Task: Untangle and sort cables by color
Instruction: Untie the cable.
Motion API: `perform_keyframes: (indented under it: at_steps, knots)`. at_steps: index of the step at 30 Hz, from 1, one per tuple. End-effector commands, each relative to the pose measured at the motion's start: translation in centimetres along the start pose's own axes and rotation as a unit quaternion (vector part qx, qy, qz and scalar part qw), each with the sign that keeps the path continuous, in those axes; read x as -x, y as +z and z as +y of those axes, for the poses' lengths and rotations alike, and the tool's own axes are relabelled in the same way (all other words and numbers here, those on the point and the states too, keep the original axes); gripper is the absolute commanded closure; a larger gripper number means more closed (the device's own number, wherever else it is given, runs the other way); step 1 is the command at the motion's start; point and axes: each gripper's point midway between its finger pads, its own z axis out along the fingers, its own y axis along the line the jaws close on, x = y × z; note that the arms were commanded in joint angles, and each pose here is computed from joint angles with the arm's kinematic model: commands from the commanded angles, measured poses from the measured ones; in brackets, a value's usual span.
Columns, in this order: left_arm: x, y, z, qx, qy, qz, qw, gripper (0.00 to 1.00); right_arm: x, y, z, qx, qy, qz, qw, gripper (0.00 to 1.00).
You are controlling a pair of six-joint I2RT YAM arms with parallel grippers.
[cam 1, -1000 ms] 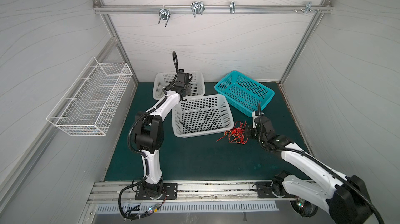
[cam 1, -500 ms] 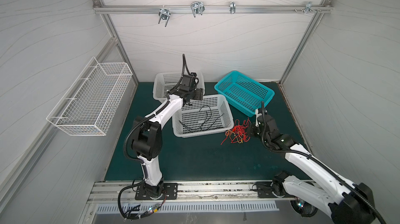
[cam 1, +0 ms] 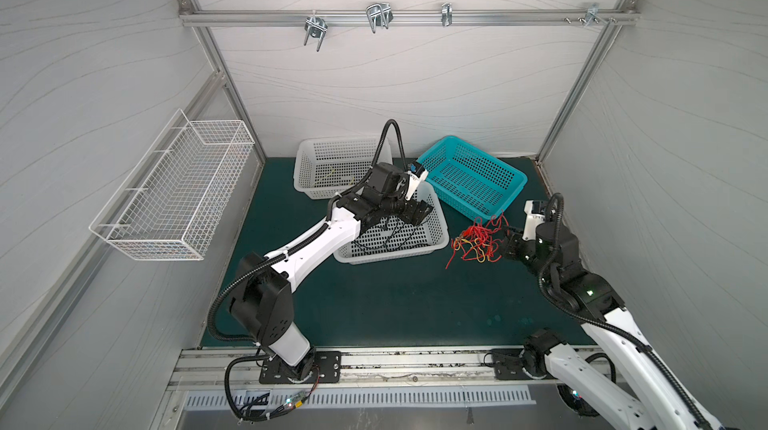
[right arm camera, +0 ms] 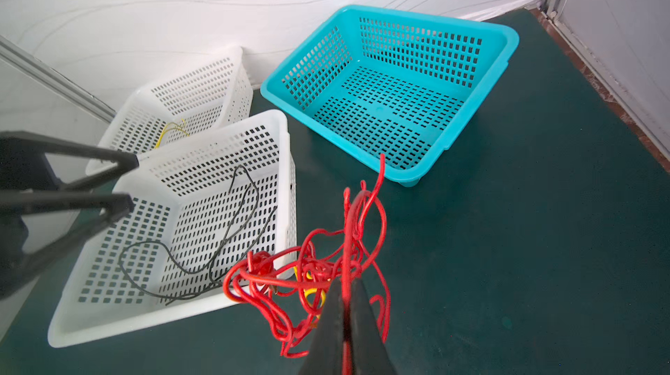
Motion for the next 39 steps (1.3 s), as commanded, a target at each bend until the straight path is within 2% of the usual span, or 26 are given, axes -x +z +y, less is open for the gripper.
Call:
perform_keyframes:
  at_steps: [1,7,18,21,27,33,35,39]
  knots:
    - [1.1,0.0,-3.4,-0.052,0.042,-0.027,0.997,0.22,0.0,-0.1,0.8,0.021,0.000,0.016,1.000,1.00]
    - [0.3,1.9,-7.6,-0.092,0.079,-0.008,0.993,0.21,-1.0,0.9,2.0,0.051,-0.007,0.044,0.998,1.00]
    - [-0.2,5.9,-12.0,-0.144,0.092,0.017,0.985,0.26,-2.7,2.2,4.0,0.105,-0.024,0.088,0.990,1.00]
    - [-0.5,7.0,-12.7,-0.159,0.092,0.025,0.983,0.35,-2.9,2.5,4.7,0.122,-0.026,0.095,0.988,1.00]
    - [-1.2,8.2,-13.3,-0.168,0.081,0.040,0.982,0.67,-2.2,2.5,5.6,0.143,-0.022,0.087,0.986,1.00]
    - [-0.8,8.3,-13.6,-0.173,0.076,0.035,0.981,0.88,-1.9,2.6,5.8,0.145,-0.022,0.086,0.985,1.00]
    - [-0.7,8.4,-13.7,-0.173,0.073,0.033,0.982,0.99,-1.9,2.7,5.6,0.139,-0.021,0.086,0.986,1.00]
    - [-0.1,8.5,-13.6,-0.170,0.062,0.023,0.983,1.00,-2.4,3.0,4.8,0.119,-0.018,0.090,0.989,1.00]
